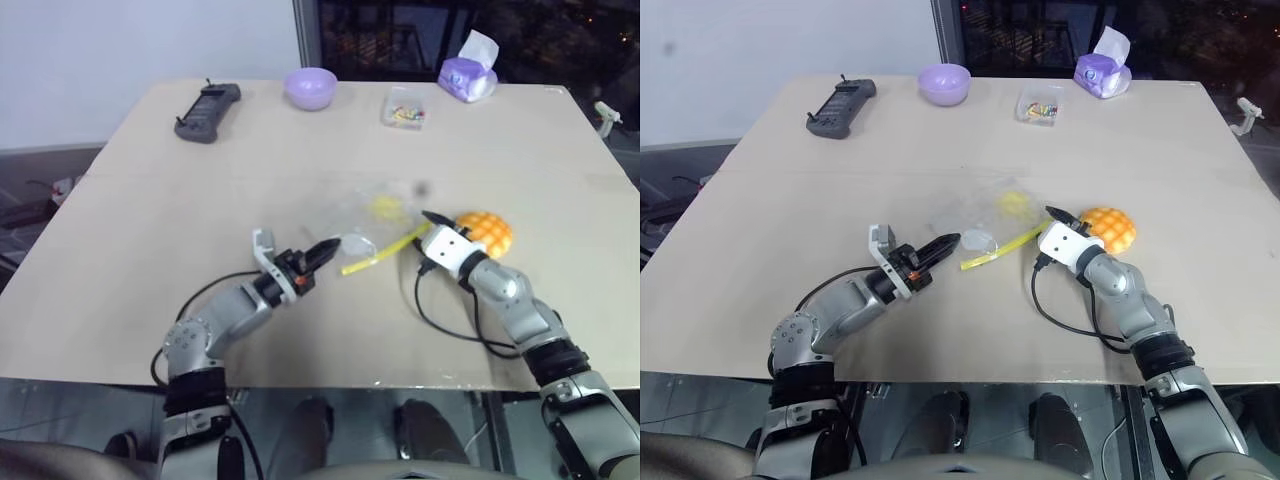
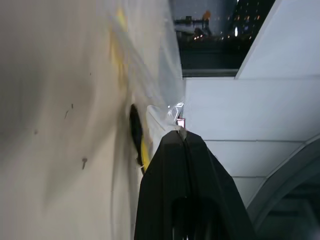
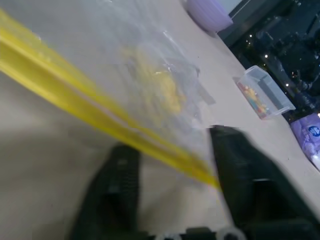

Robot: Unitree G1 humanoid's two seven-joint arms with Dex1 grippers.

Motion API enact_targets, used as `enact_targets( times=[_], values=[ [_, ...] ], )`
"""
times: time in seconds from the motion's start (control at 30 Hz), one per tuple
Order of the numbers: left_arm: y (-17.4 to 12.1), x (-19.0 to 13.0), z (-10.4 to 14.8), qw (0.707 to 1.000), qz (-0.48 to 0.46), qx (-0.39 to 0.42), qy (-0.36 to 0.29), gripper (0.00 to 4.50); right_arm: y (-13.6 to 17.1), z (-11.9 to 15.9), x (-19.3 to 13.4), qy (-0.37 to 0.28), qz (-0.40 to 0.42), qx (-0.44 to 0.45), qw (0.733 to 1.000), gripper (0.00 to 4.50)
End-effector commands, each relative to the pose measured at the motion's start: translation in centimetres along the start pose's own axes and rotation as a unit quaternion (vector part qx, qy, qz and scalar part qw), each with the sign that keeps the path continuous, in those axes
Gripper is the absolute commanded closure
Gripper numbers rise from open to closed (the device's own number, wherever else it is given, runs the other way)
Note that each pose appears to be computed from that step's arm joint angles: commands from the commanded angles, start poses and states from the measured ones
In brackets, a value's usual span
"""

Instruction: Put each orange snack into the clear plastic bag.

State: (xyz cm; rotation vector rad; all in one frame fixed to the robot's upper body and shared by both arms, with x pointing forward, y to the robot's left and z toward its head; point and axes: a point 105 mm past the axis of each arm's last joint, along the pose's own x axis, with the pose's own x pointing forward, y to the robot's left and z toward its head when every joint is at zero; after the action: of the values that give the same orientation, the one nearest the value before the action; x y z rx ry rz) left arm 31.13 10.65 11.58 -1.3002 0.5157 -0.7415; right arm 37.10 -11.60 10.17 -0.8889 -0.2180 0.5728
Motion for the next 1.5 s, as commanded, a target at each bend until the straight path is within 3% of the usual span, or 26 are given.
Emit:
enact_targets(
  times=[0.03,0.13,0.17,0.23,0.43,0.63,0.77,0.9,0.97,1.1,1.13,1.17,1.2,1.27,1.3,1.37,1.5],
  values=[
    [-0.8,-0.1,-0.2,1.000,-0.020,0.023,0.003,4.50,-0.5,1.1,0.3,-0.022,-0.007,-0.009,1.000,3.27],
    [-1.1,-0.3,-0.1,0.998,-0.031,0.047,0.004,4.50,-0.5,1.1,0.3,-0.022,-0.009,-0.012,1.000,3.27],
    [-1.4,-0.5,-0.1,0.998,-0.039,0.056,0.006,4.25,-0.5,1.1,0.3,-0.022,-0.009,-0.013,1.000,3.30],
    [-1.4,-0.7,0.4,0.997,-0.040,0.068,-0.003,3.65,-0.5,1.1,0.3,-0.023,-0.009,-0.015,1.000,3.31],
    [-0.2,-0.7,1.6,0.996,-0.011,0.080,-0.022,1.13,-0.5,1.5,0.4,-0.028,-0.011,-0.020,0.999,3.31],
    [0.5,-0.8,1.3,0.996,0.000,0.090,-0.010,1.13,-0.4,1.8,0.5,-0.032,-0.009,-0.024,0.999,3.31],
    [-0.1,-1.9,2.3,0.990,-0.001,0.143,-0.011,1.13,-0.3,1.7,0.4,-0.030,-0.005,-0.027,0.999,3.31],
    [-4.9,-4.1,1.9,0.974,-0.125,0.188,0.015,1.05,-0.3,1.7,0.3,-0.030,-0.002,-0.030,0.999,4.45],
    [-6.4,-5.1,1.5,0.959,-0.155,0.236,0.032,1.05,-0.3,1.7,0.3,-0.030,-0.001,-0.033,0.999,4.45],
    [-6.9,-5.0,2.1,0.921,-0.114,0.370,0.045,1.05,-0.3,1.7,0.4,-0.029,0.000,-0.036,0.999,4.45],
    [-6.4,-4.3,2.2,0.899,-0.085,0.425,0.054,1.05,-0.4,1.7,0.5,-0.029,0.001,-0.039,0.999,4.45],
    [-5.5,-3.1,2.7,0.844,-0.029,0.531,0.069,1.05,-0.4,2.0,0.6,-0.030,0.003,-0.044,0.999,4.45],
    [-4.7,-2.0,3.0,0.748,0.013,0.657,0.091,1.05,-0.5,2.4,0.9,-0.035,0.007,-0.054,0.998,4.45],
    [-4.2,-0.6,2.0,0.580,0.009,0.803,0.137,1.05,-0.8,3.1,1.3,-0.040,0.009,-0.067,0.997,4.45],
    [-4.3,-0.2,1.4,0.534,-0.012,0.833,0.145,1.05,-0.9,3.3,1.4,-0.041,0.008,-0.070,0.997,4.45],
    [-4.6,0.5,0.7,0.478,-0.043,0.866,0.137,1.05,-1.2,3.5,1.7,-0.040,0.006,-0.071,0.997,4.45],
    [-4.4,1.5,0.0,0.438,-0.072,0.887,0.126,1.05,-1.3,3.5,2.0,-0.037,0.005,-0.075,0.997,4.45]
  ],
)
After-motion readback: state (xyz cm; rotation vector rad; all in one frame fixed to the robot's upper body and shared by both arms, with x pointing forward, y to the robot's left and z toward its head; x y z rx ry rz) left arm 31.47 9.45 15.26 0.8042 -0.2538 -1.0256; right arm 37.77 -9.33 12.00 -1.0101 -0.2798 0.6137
